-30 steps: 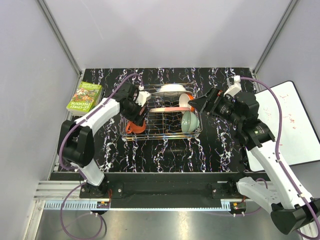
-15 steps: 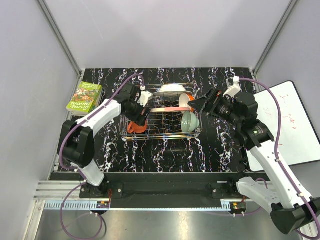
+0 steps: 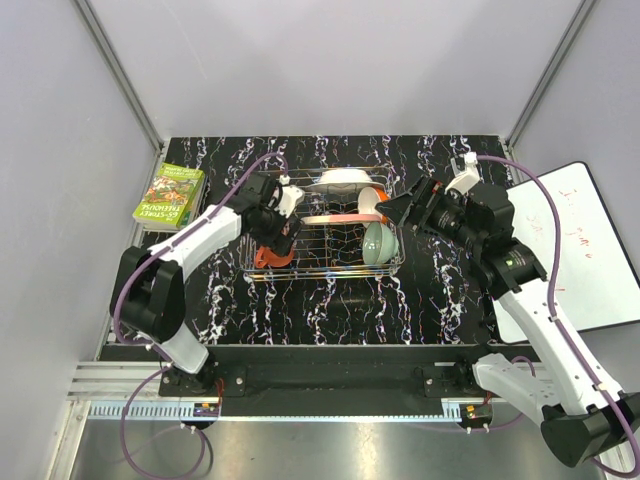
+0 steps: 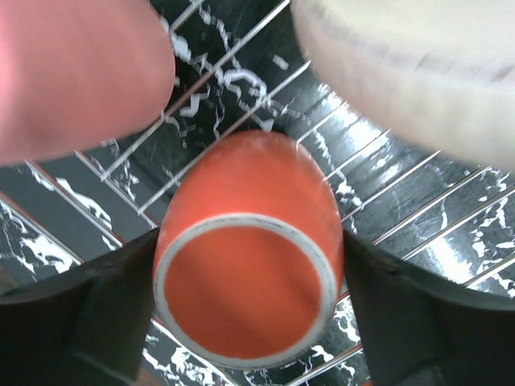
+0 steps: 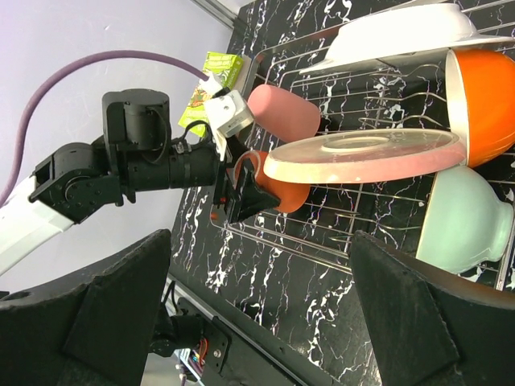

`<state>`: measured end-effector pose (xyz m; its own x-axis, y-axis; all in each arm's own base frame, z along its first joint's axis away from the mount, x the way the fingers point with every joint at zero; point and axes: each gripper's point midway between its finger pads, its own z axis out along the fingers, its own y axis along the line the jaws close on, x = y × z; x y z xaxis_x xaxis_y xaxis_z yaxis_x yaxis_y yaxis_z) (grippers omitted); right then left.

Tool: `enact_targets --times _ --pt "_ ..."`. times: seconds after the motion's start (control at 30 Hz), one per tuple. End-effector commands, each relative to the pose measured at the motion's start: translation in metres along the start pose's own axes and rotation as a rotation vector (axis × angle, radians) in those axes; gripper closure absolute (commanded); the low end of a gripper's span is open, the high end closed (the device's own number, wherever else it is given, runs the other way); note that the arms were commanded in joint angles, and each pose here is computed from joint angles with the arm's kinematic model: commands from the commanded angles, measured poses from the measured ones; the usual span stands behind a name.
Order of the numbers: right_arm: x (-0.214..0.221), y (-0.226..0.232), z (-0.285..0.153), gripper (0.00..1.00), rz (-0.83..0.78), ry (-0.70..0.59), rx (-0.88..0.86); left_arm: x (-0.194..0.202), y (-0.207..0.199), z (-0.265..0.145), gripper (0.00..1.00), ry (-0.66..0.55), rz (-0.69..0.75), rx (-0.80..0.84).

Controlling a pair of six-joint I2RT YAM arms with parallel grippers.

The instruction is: Load the mixed dishes into the dish rack

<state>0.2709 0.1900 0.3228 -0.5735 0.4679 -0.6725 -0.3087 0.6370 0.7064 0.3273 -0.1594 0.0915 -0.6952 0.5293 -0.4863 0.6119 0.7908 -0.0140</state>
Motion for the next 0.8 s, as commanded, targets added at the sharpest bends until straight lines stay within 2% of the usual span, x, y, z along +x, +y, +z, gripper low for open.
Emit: enact_targets --times 0.0,0.37,0.7,0.77 --pt "-0.009 0.003 0.001 0.0 -0.024 -0.025 -0.013 0.013 0.006 -0.005 0.01 0.02 -0.019 -0.047" --pt "-0.006 0.003 0.0 0.0 -0.02 -0.02 -0.016 -0.007 0.003 -0.035 0.01 -0.053 -0.032 -0.049" --pt "0.003 -0.012 0.001 0.0 -0.032 -0.006 0.028 -0.036 -0.01 -0.095 0.01 -0.157 -0.045 -0.014" --pt "0.006 -0.018 0.001 0.0 -0.036 0.002 0.05 -0.05 -0.011 -0.114 0.01 -0.207 -0.04 -0.015"
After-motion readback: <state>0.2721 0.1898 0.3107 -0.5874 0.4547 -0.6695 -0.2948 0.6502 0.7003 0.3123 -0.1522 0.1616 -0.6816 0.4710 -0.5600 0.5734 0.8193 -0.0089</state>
